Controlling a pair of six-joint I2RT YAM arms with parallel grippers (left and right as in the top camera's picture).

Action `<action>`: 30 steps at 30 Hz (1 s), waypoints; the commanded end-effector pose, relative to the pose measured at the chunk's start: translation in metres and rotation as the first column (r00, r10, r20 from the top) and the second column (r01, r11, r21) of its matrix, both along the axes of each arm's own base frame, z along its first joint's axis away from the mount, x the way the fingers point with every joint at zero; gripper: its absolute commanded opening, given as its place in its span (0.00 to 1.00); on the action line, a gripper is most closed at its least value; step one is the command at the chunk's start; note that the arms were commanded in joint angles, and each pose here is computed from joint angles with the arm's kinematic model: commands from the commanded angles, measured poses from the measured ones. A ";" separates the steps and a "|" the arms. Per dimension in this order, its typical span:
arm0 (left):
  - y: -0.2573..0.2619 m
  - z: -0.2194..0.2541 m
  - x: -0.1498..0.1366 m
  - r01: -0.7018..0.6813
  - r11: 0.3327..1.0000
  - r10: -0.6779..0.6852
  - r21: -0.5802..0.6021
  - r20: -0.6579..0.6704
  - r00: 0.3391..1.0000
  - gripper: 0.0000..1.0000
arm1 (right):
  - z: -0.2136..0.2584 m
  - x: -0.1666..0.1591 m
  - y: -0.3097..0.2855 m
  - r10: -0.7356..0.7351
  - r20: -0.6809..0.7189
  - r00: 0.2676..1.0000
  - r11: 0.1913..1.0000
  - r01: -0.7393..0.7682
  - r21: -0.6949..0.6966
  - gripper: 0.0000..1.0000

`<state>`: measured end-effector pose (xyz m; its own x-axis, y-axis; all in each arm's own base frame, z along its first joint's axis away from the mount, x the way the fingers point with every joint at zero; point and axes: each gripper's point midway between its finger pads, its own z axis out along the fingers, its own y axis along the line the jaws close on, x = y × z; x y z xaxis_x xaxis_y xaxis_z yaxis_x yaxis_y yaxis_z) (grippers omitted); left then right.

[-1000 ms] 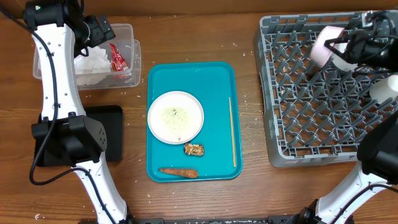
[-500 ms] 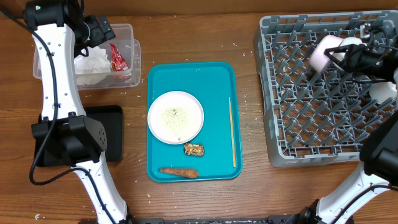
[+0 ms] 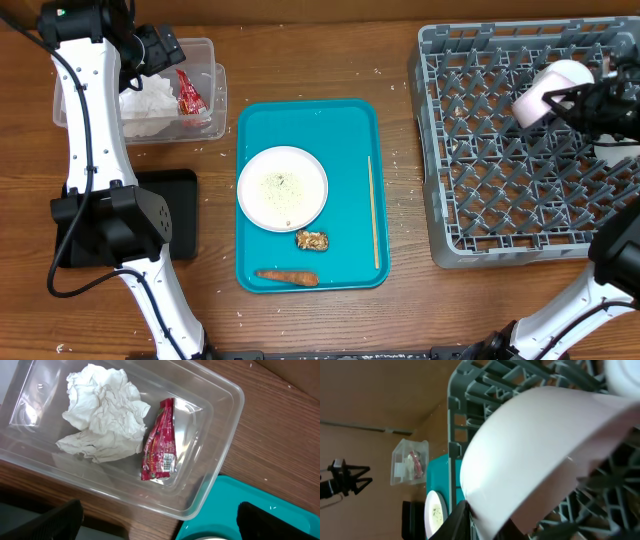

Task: Sort waste into correct bins and load items into the dishwasher
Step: 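Carry the pink bowl right and place it upright in the rack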

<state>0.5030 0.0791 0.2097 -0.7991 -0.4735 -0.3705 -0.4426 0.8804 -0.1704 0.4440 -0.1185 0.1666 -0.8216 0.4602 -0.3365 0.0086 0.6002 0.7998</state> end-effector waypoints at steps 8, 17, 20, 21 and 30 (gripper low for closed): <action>-0.007 -0.006 0.002 0.008 1.000 -0.008 -0.005 -0.011 1.000 1.00 | 0.017 -0.021 -0.075 -0.334 -0.199 0.921 0.898 0.247 -0.364 0.14; -0.007 -0.006 0.002 0.008 1.000 -0.008 -0.005 -0.011 1.000 1.00 | 0.008 -0.050 -0.077 -0.409 -0.329 0.851 0.871 0.257 -0.419 0.36; -0.007 -0.006 0.002 0.008 1.000 -0.008 -0.005 -0.011 1.000 1.00 | 0.007 -0.057 -0.072 -0.406 -0.364 0.838 0.879 0.250 -0.406 0.42; -0.007 -0.006 0.002 0.008 1.000 -0.008 -0.005 -0.011 1.000 1.00 | 0.007 -0.058 -0.071 -0.411 -0.375 0.831 0.880 0.255 -0.400 0.42; -0.007 -0.006 0.002 0.008 1.000 -0.008 -0.005 -0.011 1.000 1.00 | 0.043 -0.067 -0.051 -0.398 -0.331 0.856 0.886 0.265 -0.381 0.42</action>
